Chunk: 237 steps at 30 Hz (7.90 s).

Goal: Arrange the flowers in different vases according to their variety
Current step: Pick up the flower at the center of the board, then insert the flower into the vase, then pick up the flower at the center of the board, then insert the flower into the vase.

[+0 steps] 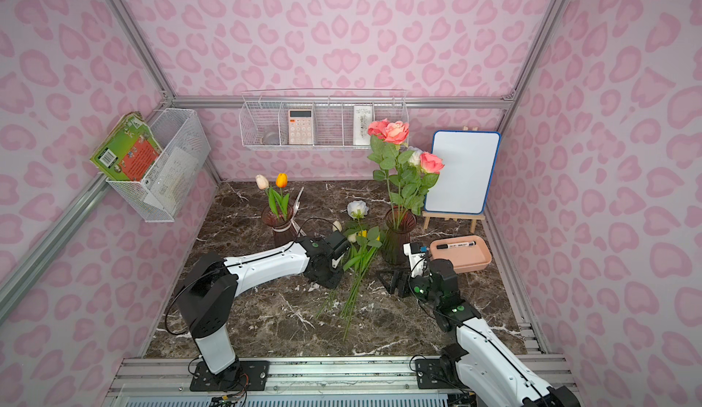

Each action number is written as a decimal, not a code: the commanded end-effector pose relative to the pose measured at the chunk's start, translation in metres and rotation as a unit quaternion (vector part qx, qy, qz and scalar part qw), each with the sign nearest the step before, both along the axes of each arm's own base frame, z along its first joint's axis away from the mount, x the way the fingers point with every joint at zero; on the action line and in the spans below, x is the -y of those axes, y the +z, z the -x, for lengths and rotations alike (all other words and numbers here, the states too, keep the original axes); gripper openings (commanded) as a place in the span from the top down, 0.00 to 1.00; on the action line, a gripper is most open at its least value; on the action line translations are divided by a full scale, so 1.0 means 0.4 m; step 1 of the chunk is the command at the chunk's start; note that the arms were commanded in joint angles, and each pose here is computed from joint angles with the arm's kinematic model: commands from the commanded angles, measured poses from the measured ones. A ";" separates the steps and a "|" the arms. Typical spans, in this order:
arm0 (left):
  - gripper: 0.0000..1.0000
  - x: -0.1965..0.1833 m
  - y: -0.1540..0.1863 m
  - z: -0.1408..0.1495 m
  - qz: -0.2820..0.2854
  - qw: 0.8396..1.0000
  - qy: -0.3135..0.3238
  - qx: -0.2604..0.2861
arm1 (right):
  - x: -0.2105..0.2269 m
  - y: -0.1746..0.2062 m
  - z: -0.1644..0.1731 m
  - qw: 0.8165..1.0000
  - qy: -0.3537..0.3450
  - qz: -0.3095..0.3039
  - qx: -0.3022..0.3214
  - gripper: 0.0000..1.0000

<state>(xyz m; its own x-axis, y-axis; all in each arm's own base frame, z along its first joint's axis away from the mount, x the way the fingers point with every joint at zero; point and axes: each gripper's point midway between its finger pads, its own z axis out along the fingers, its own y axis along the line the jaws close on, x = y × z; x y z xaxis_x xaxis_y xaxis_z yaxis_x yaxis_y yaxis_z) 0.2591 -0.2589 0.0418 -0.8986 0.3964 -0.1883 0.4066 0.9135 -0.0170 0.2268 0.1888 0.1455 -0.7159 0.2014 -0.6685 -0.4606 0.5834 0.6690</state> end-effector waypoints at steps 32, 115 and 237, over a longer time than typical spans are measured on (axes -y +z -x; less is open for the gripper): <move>0.80 -0.007 -0.103 0.005 -0.045 0.998 -0.033 -0.036 | -0.001 0.022 0.005 1.000 0.001 -0.013 0.013 0.18; 0.16 -0.334 0.691 -0.249 0.212 0.854 0.159 0.447 | -0.008 0.040 0.012 0.999 0.001 -0.037 0.007 0.02; 0.01 -0.328 0.348 -0.025 0.164 0.889 0.123 0.409 | 0.082 0.916 -0.184 0.818 -0.265 0.066 0.507 1.00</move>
<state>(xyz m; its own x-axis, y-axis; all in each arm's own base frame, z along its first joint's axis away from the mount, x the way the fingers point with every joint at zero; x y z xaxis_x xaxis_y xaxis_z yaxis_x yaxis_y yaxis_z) 0.2663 -0.1268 0.1771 -0.4767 0.0229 -0.8788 0.1966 0.9771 -0.0812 0.3073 0.1760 0.4825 0.2674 0.1989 -0.9428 -0.4712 0.8805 0.0521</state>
